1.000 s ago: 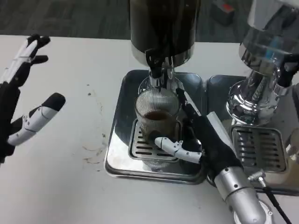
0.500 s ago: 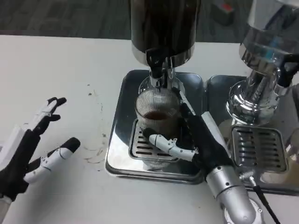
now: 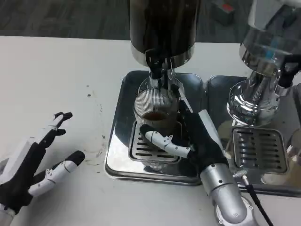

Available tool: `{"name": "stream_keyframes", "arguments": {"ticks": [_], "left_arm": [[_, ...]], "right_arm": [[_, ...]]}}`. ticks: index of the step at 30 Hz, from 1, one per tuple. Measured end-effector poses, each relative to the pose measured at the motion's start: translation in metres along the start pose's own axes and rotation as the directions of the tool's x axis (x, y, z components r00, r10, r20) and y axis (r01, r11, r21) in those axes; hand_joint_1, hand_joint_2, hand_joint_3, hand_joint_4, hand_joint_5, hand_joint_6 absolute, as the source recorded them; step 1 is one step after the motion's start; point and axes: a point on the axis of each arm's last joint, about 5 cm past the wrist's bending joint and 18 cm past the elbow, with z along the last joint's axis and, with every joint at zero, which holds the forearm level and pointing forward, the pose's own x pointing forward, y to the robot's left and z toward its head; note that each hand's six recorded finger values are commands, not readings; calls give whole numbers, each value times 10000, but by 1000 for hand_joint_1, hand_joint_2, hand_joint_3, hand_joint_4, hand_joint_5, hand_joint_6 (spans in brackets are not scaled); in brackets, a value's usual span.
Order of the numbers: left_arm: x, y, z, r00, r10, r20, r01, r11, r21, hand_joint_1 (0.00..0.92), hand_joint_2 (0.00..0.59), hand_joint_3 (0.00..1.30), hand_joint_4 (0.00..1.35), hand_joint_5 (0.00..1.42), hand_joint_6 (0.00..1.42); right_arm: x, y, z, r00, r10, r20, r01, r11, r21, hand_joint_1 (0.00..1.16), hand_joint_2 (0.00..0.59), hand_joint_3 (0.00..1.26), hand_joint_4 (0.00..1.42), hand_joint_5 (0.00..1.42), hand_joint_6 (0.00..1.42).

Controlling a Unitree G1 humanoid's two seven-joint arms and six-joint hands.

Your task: Grasp the cup under the faucet to collect the drink, then remove the cup.

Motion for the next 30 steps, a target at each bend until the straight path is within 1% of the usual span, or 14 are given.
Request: {"name": "stream_keyframes", "arguments": {"ticks": [2, 5, 8, 10, 14, 18, 23, 27, 30], "left_arm": [[-4, -1, -1, 10000, 8, -15, -8, 10000, -14, 0, 164, 132, 24, 193, 87], [-6, -1, -1, 10000, 9, -15, -9, 10000, -17, 0, 165, 139, 26, 193, 87], [-9, -2, -1, 10000, -1, -12, 1, 10000, -16, 0, 166, 144, 27, 197, 88], [-10, -3, 2, 10000, -5, 13, 5, 10000, -15, 0, 166, 154, 27, 202, 81], [-20, -6, 3, 10000, -8, 12, 8, 10000, -26, 0, 166, 158, 28, 204, 77], [-26, 0, 4, 10000, 5, 28, -5, 10000, -17, 0, 166, 159, 28, 201, 76], [-51, -1, -4, 10000, -14, -39, 14, 10000, -21, 0, 165, 159, 28, 196, 75], [-66, -6, -1, 10000, -24, -27, 24, 10000, -29, 0, 165, 159, 28, 195, 75], [-67, -6, 4, 10000, -14, 12, 14, 10000, -30, 0, 165, 159, 28, 194, 75]], "right_arm": [[9, 15, 1, 10000, -18, 3, 18, 10000, 13, 893, 218, 0, 0, 2, 123], [19, 45, 7, 9998, -178, -5, 178, 9998, 107, 924, 221, 0, 0, 48, 155], [20, 45, 7, 9996, -282, -1, 282, 9995, 125, 941, 224, 0, 7, 103, 190], [19, 46, 4, 9995, -330, 15, 330, 9993, 174, 952, 230, 0, 64, 145, 221], [16, 50, -5, 9993, -366, 32, 365, 9989, 279, 964, 236, 70, 192, 236, 292], [14, 53, -14, 9990, -445, 10, 445, 9985, 326, 970, 247, 141, 270, 303, 355], [12, 50, -24, 9976, -697, -54, 698, 9965, 456, 990, 259, 224, 386, 388, 434], [11, 47, -28, 9958, -913, -89, 916, 9945, 513, 1014, 264, 275, 452, 439, 490], [11, 46, -33, 9939, -1094, -103, 1098, 9925, 545, 1049, 257, 297, 480, 481, 549]]}}
